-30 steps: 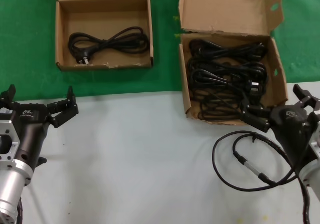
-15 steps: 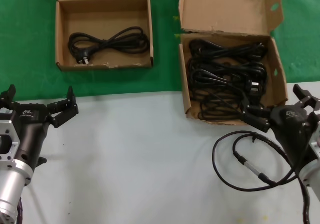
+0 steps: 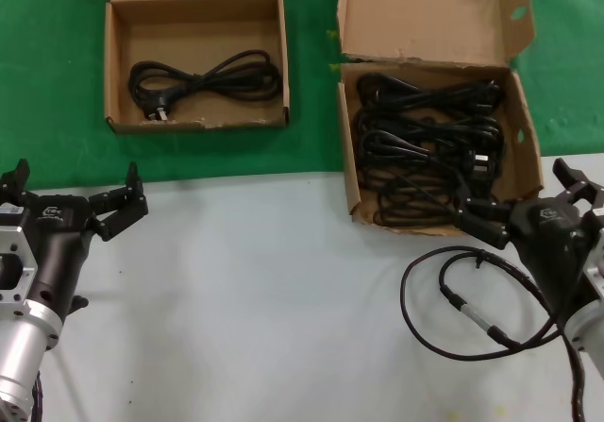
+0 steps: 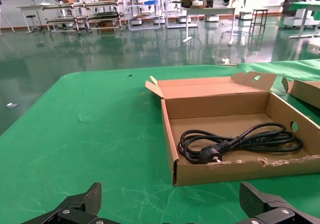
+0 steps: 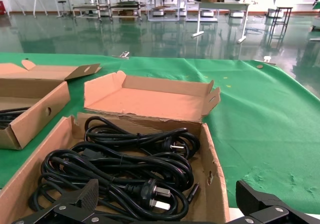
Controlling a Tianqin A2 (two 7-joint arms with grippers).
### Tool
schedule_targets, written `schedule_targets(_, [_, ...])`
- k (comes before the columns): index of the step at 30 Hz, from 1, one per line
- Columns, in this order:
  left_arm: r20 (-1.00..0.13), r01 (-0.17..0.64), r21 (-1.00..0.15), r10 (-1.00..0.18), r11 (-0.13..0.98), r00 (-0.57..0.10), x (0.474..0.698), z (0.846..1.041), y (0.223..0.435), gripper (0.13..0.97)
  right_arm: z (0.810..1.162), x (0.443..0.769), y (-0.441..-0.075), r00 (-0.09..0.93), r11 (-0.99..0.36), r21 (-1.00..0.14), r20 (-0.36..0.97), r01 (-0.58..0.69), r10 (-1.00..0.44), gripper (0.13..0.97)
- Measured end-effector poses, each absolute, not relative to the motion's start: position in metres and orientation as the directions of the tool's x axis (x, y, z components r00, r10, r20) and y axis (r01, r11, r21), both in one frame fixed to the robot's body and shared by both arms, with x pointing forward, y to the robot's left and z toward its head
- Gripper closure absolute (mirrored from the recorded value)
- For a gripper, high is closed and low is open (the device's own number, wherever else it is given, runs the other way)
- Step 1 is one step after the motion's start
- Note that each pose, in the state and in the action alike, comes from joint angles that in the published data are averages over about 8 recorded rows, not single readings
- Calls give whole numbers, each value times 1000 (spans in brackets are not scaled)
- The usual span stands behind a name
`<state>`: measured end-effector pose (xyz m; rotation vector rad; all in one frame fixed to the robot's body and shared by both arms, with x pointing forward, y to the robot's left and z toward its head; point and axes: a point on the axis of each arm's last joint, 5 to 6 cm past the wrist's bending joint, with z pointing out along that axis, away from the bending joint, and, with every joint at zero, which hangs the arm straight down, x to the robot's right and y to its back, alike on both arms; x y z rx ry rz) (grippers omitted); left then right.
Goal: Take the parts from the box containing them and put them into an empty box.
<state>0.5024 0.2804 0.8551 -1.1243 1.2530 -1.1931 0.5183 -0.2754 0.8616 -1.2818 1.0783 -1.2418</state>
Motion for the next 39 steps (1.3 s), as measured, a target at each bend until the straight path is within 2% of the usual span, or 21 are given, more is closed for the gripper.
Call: schedule_targets(39, [-71, 22, -997, -997, 70, -36, 502, 855, 280, 132, 862, 518, -275, 72, -93, -995, 96, 44, -993, 130])
